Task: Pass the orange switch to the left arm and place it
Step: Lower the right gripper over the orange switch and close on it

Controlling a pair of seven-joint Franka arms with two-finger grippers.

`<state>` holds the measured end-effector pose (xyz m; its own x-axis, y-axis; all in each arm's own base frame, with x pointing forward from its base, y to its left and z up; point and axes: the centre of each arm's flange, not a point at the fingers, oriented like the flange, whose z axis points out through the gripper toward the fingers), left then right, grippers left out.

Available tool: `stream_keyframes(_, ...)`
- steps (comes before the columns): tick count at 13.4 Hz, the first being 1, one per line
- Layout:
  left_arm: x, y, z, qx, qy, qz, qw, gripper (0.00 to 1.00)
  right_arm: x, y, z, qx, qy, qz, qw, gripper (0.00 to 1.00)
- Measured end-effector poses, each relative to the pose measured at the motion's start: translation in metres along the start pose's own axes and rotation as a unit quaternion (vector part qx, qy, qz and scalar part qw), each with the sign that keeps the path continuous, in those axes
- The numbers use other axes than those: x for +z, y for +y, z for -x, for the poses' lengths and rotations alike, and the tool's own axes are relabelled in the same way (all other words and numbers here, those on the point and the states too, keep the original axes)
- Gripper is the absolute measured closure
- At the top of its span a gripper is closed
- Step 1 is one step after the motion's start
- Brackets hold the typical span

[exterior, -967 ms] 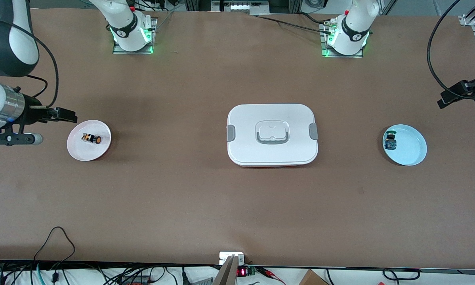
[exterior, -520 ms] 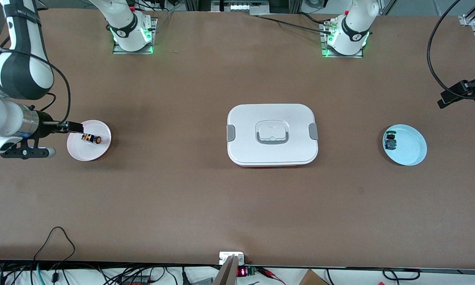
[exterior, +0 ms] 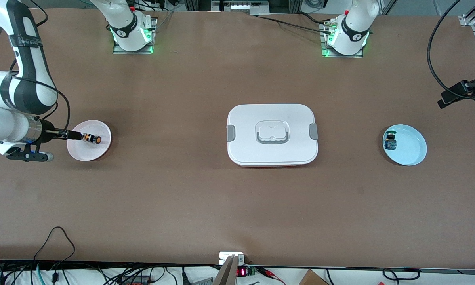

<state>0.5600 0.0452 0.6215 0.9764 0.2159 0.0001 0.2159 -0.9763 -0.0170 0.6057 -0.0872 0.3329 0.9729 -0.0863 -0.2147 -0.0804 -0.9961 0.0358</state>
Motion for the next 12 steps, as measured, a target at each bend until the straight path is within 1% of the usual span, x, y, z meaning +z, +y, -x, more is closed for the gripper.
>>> stream_keyframes(2, 0.0, 0.0, 0.0, 0.0, 0.0, 0.0, 1.0, 0.0, 0.011, -0.005, 0.0, -0.005, 0.006, 0.0, 1.0, 0.0)
stream_keyframes(4, 0.001, 0.0, -0.001, 0.0, -0.001, 0.0, 1.0, 0.0, 0.038, -0.007, 0.001, -0.006, 0.032, -0.001, 0.999, 0.0)
stream_keyframes(6, 0.002, 0.0, -0.001, -0.001, -0.002, 0.0, 1.0, 0.0, 0.073, -0.006, 0.007, -0.011, 0.05, 0.005, 0.999, 0.0)
stream_keyframes(8, 0.004, 0.0, -0.002, -0.001, -0.004, 0.0, 1.0, 0.0, 0.1, -0.007, 0.017, -0.018, 0.049, 0.01, 0.999, 0.0)
stream_keyframes(12, 0.005, -0.001, -0.002, -0.001, -0.004, 0.0, 1.0, 0.0, 0.121, -0.002, 0.027, -0.012, 0.032, 0.01, 0.999, 0.0)
